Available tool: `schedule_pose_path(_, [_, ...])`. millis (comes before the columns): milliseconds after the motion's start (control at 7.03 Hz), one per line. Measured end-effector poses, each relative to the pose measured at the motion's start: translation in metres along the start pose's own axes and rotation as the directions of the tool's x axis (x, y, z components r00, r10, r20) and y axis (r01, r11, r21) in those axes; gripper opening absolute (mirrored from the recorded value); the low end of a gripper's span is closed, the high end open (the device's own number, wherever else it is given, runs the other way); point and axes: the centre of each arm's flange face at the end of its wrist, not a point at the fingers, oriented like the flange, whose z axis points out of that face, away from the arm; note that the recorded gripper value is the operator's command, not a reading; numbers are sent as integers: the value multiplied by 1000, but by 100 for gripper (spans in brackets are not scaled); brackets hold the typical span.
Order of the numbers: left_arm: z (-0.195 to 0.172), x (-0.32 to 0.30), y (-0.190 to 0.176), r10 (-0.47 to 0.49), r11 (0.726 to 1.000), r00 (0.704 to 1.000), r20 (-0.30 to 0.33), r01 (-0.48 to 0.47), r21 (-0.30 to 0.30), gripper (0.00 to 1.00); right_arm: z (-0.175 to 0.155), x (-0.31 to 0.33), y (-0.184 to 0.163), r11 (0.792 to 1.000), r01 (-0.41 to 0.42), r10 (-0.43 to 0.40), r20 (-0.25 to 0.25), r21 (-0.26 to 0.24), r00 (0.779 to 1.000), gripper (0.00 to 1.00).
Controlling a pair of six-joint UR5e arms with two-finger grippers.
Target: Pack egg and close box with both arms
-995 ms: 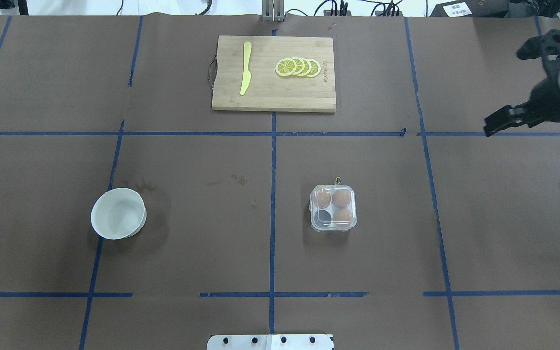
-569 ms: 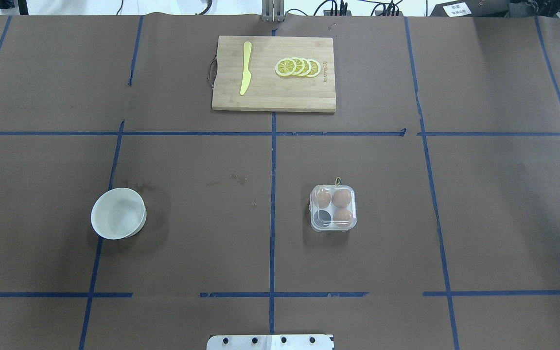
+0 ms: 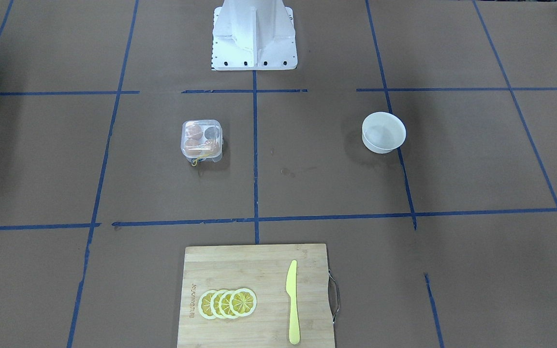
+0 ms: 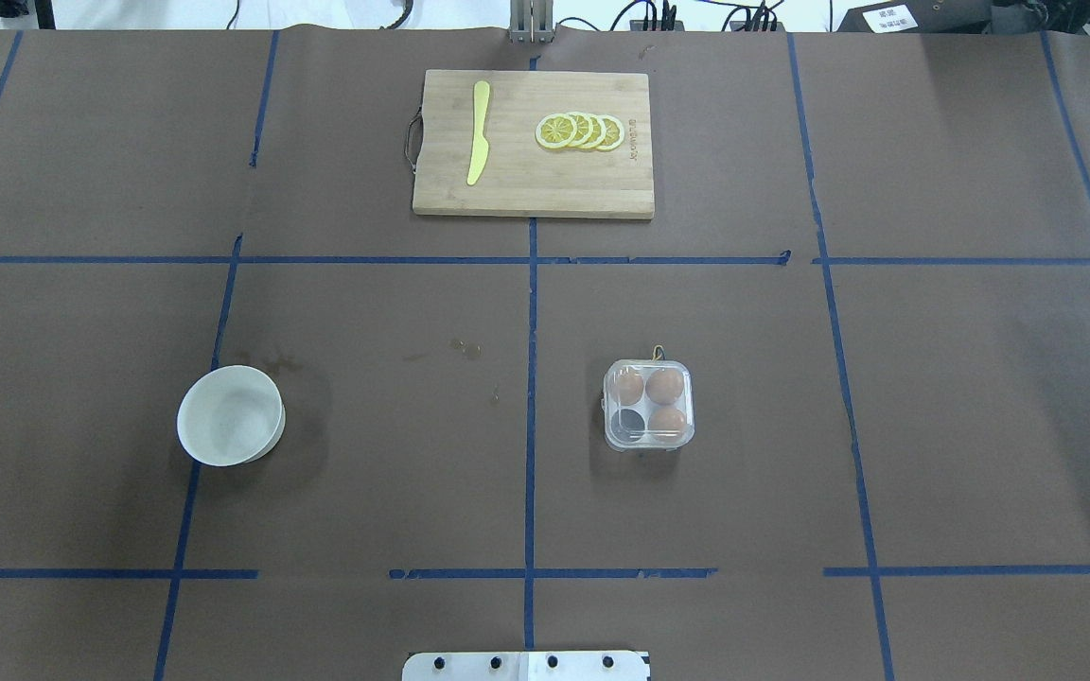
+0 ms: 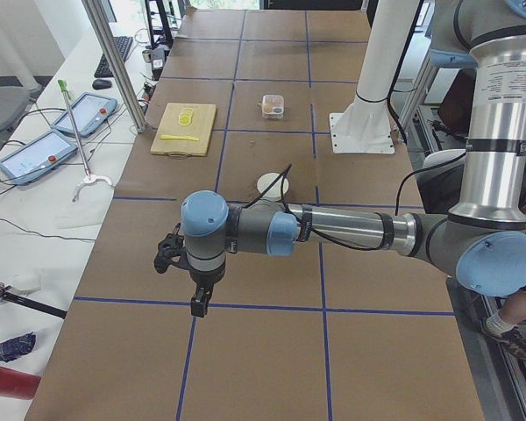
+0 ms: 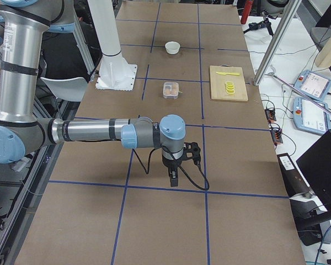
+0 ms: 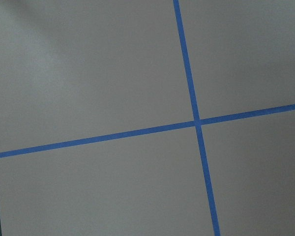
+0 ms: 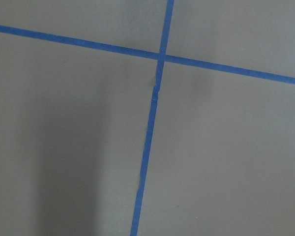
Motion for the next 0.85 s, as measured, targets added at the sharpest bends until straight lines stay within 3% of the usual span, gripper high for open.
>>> schedule_pose_path(853, [3, -1, 3, -5, 1000, 1000, -1, 5, -6, 100, 0, 0, 0, 1000, -7, 7, 21, 1, 1000, 100])
